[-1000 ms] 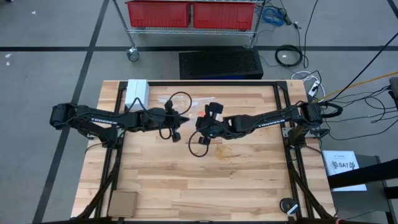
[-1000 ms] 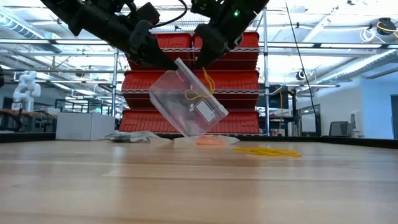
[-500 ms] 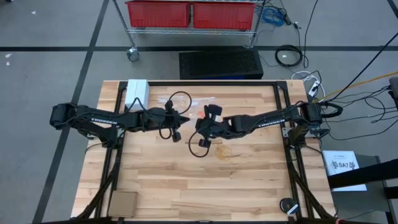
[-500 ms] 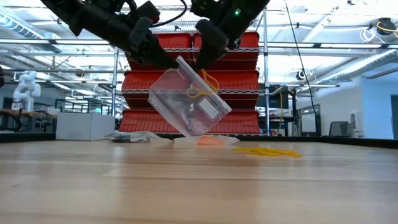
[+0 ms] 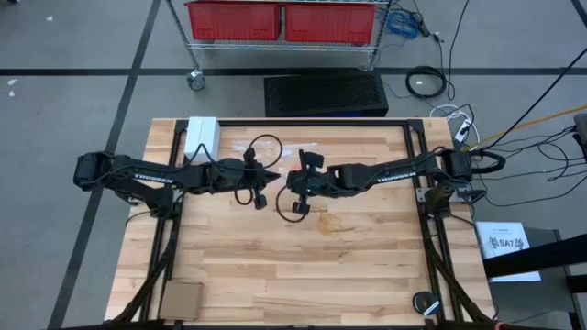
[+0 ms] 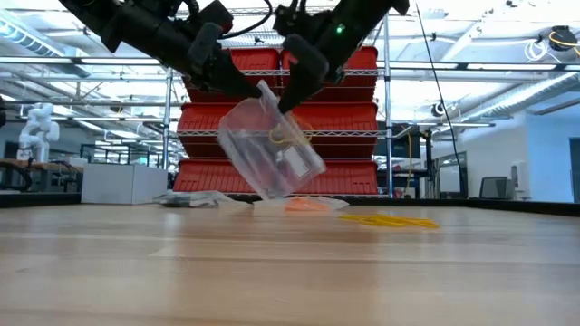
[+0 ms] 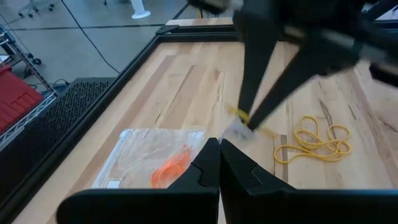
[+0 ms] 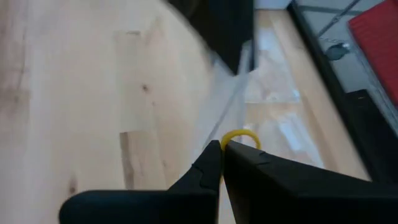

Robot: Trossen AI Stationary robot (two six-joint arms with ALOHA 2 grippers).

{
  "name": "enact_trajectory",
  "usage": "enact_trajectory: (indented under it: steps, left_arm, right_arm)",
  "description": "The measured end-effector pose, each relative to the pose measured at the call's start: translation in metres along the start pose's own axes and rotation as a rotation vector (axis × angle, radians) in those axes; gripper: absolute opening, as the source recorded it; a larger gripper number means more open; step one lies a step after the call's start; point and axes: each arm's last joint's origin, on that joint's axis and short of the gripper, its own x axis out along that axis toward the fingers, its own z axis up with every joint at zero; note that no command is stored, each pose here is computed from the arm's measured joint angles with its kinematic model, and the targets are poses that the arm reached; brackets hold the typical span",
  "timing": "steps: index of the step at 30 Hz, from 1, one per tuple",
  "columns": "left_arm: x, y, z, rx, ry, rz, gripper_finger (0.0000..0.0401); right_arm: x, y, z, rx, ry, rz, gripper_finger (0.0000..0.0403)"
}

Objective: Sort rubber bands
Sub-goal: Put the yellow rubber band into the bottom transparent zip bag

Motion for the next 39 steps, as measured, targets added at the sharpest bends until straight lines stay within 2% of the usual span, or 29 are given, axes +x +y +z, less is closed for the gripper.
enact_trajectory:
  steps: [5, 9, 13, 16, 23, 28, 32, 35, 39]
  left_arm:
    - [0.0, 0.0, 0.0, -0.002, -0.002, 0.0, 0.0]
    - [0.0, 0.0, 0.0, -0.003, 0.005, -0.001, 0.0]
    - [0.002, -0.001, -0.002, -0.002, 0.014, -0.002, 0.0]
    - [0.005, -0.003, -0.004, 0.001, 0.023, -0.012, 0.0]
    - [0.006, -0.009, -0.003, 0.004, -0.004, -0.043, 0.0]
    - [0.006, -0.01, -0.001, 0.003, -0.022, -0.049, 0.0]
    - [0.006, -0.012, 0.0, 0.004, -0.03, -0.056, 0.0]
    - [0.005, -0.014, 0.001, -0.014, -0.044, -0.064, 0.0]
    - [0.005, -0.016, 0.002, -0.022, -0.052, -0.081, 0.0]
  right_arm:
    - [0.019, 0.007, -0.007, -0.001, 0.034, 0.048, 0.0]
    - [0.027, 0.01, -0.01, 0.024, 0.037, -0.011, 0.0]
    - [0.025, 0.013, -0.003, 0.094, -0.042, -0.092, 0.0]
    - [0.025, 0.017, 0.0, 0.126, -0.12, -0.096, 0.0]
    - [0.042, 0.017, -0.034, 0.203, -0.14, -0.122, 0.0]
    - [0.049, 0.019, -0.059, 0.275, -0.326, -0.123, 0.0]
    - [0.047, 0.019, -0.071, 0.238, -0.459, -0.084, 0.0]
    - [0.048, 0.018, -0.074, 0.264, -0.455, -0.039, 0.0007]
    - [0.051, 0.015, -0.067, 0.265, -0.412, 0.007, 0.0045]
